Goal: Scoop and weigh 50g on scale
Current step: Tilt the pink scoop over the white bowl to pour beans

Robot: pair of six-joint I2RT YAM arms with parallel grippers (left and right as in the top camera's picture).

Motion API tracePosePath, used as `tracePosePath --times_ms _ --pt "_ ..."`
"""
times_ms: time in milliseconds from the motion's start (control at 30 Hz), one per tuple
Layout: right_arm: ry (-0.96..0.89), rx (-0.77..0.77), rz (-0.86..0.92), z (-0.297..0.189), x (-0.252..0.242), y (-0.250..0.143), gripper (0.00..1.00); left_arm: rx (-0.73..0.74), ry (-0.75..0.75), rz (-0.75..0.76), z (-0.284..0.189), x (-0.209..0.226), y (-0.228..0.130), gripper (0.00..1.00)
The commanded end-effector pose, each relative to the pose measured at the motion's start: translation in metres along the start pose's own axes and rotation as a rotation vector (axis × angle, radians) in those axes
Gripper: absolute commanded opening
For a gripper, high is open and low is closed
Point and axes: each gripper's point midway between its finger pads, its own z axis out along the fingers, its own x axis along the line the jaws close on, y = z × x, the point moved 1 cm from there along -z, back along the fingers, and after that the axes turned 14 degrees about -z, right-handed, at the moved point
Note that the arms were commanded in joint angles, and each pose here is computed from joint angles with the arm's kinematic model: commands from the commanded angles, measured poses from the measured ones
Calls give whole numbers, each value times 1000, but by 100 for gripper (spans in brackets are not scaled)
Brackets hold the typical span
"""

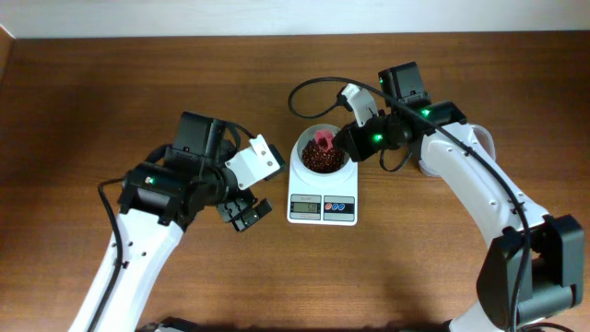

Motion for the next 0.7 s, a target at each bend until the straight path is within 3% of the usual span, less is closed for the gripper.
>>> tracePosePath --times_ms 0,433,667 --pt "2 -52 -49 -13 9 18 4 -28 3 20 -7 0 6 99" --pt "2 -51 -43 -13 9 18 4 -28 3 20 -7 0 6 99" --pt "51 -65 134 -14 16 21 4 -28 3 20 -7 0 6 99"
